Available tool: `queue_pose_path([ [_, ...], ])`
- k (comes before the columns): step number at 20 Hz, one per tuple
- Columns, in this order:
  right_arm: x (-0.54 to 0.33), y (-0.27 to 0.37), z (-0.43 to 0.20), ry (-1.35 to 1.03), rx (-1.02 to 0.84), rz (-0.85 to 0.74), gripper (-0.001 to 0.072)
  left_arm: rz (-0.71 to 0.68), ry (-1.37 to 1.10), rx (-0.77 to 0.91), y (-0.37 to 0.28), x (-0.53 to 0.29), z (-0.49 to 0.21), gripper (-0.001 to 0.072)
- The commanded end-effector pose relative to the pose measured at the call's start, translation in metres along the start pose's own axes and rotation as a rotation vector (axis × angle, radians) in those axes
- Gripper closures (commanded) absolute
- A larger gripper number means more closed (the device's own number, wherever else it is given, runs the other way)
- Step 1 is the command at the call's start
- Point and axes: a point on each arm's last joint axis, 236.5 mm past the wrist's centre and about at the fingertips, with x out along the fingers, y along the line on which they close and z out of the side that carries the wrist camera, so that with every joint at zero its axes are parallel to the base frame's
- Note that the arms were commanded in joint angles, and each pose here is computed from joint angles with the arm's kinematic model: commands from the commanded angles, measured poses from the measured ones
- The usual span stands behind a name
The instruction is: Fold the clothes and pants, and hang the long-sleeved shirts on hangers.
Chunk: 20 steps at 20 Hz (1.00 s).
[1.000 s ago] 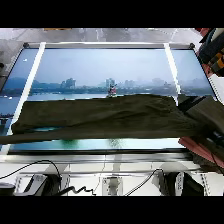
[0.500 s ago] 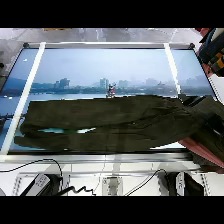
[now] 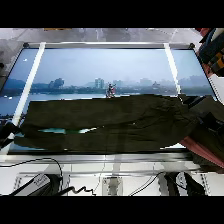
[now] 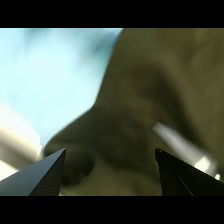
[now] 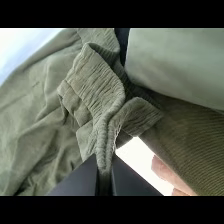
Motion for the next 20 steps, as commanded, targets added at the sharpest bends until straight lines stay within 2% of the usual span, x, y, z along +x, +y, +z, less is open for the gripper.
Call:
queue_pose_path([
  [1, 0.001, -0.001, -0.004, 0.018, -0.021, -0.002, 0.0681, 0.024, 0.152, 0.048, 0.018, -0.003, -0.036, 0.0099],
  [9, 0.001, 0.001, -0.011, 0.052, -0.020, 0.006, 0.0681, -0.082, 0.107, 0.075, 0.036, -0.015, -0.037, 0.0099],
  [14, 0.001, 0.001, -0.012, 0.052, -0.020, 0.007, 0.0680, -0.163, 0.204, 0.109, 0.030, 0.002, -0.061, 0.0103],
  [16, 0.001, 0.001, -0.012, 0.052, -0.019, 0.007, 0.0680, -0.238, 0.245, 0.122, 0.018, 0.014, -0.075, 0.0248],
  [18, 0.001, 0.002, -0.012, 0.052, -0.017, 0.012, 0.0680, -0.252, 0.264, 0.124, 0.017, 0.019, -0.079, 0.0405],
  [19, 0.001, 0.003, -0.011, 0.051, -0.016, 0.013, 0.0680, -0.252, 0.261, 0.135, 0.017, 0.017, -0.078, 0.0607],
  [20, 0.001, 0.002, -0.011, 0.050, -0.018, 0.013, 0.0680, -0.258, 0.262, 0.154, 0.016, 0.014, -0.076, 0.0684],
])
